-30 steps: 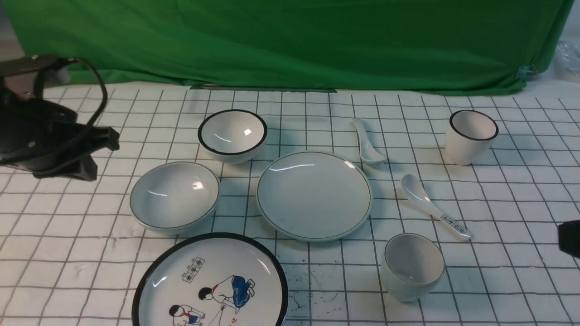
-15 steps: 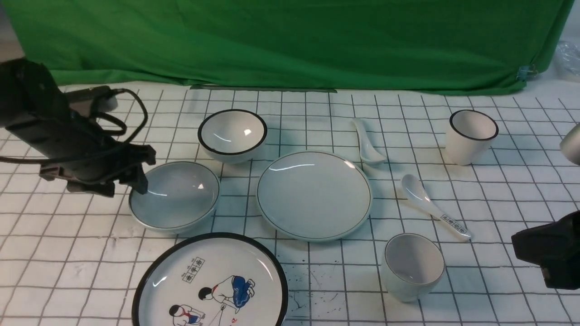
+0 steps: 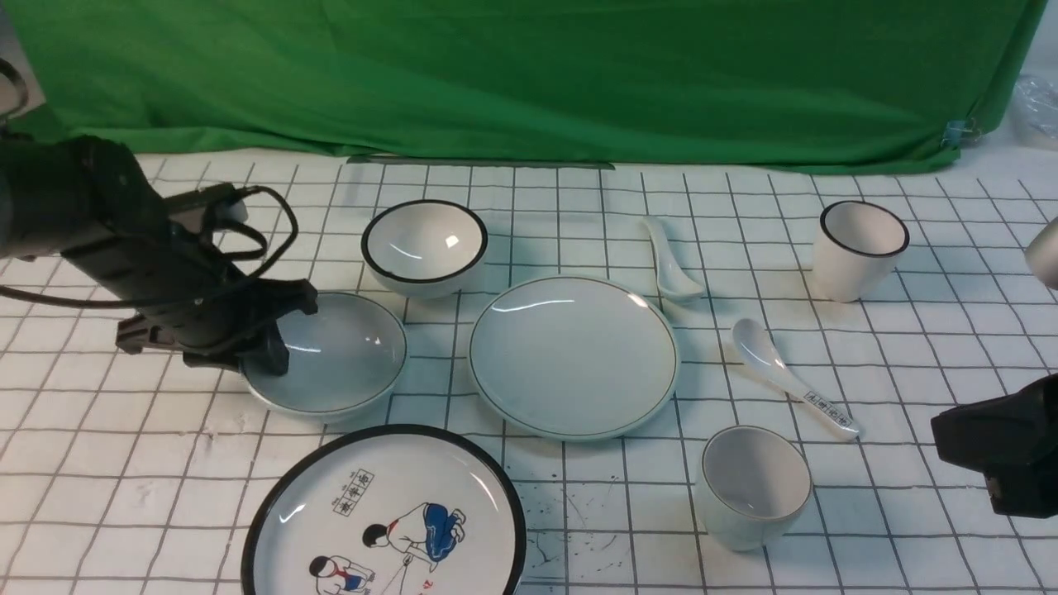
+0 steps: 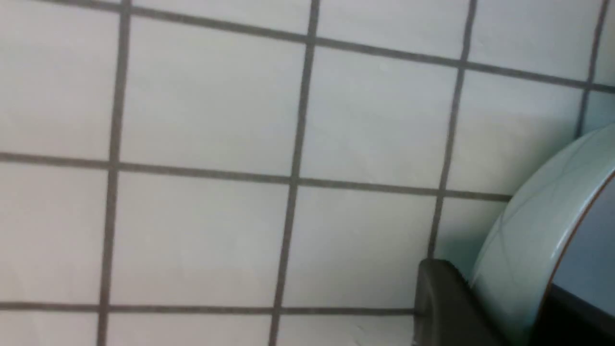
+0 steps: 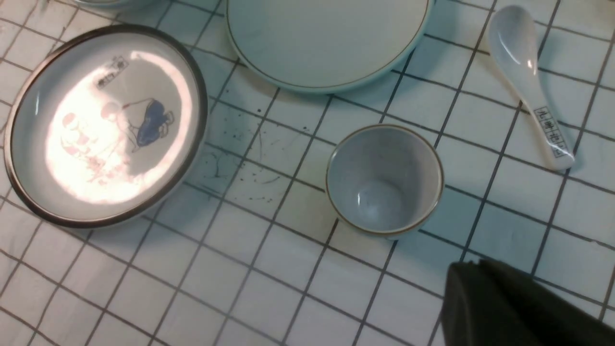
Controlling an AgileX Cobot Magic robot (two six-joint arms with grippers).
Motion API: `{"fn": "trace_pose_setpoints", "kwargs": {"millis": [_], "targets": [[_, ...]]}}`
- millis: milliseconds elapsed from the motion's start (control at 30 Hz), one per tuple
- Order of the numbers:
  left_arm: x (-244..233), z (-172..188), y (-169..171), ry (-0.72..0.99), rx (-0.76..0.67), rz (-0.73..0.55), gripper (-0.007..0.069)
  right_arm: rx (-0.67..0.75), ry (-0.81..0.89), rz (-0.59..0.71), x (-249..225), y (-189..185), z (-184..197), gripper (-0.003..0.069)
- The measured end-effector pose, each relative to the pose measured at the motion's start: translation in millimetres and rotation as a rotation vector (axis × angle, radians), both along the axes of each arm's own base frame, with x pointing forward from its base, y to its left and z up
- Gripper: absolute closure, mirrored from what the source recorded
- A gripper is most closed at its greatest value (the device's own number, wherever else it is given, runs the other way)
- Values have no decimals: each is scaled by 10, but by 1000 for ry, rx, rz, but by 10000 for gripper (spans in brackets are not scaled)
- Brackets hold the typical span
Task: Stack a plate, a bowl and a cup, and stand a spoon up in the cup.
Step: Use the left arm to grab a blue rice bowl, then use the left arm to put the blue rice bowl into the blue large plate in the middle
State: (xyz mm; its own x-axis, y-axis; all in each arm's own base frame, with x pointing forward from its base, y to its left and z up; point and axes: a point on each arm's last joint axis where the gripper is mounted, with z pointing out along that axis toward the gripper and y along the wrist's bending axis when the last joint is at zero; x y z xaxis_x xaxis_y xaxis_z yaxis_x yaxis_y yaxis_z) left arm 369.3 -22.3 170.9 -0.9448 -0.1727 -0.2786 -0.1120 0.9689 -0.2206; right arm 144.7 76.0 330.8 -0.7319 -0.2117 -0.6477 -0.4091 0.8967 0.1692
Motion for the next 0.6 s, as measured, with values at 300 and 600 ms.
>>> {"fn": "trace_pose_setpoints", "kwargs": {"millis": [300, 600], "targets": [[-142, 547, -112, -121, -138, -3, 572, -5, -3, 6, 0, 1, 0, 615], [-187, 808, -805, -267, -363, -93, 572, -9, -7, 12, 0, 1, 0, 607]]}}
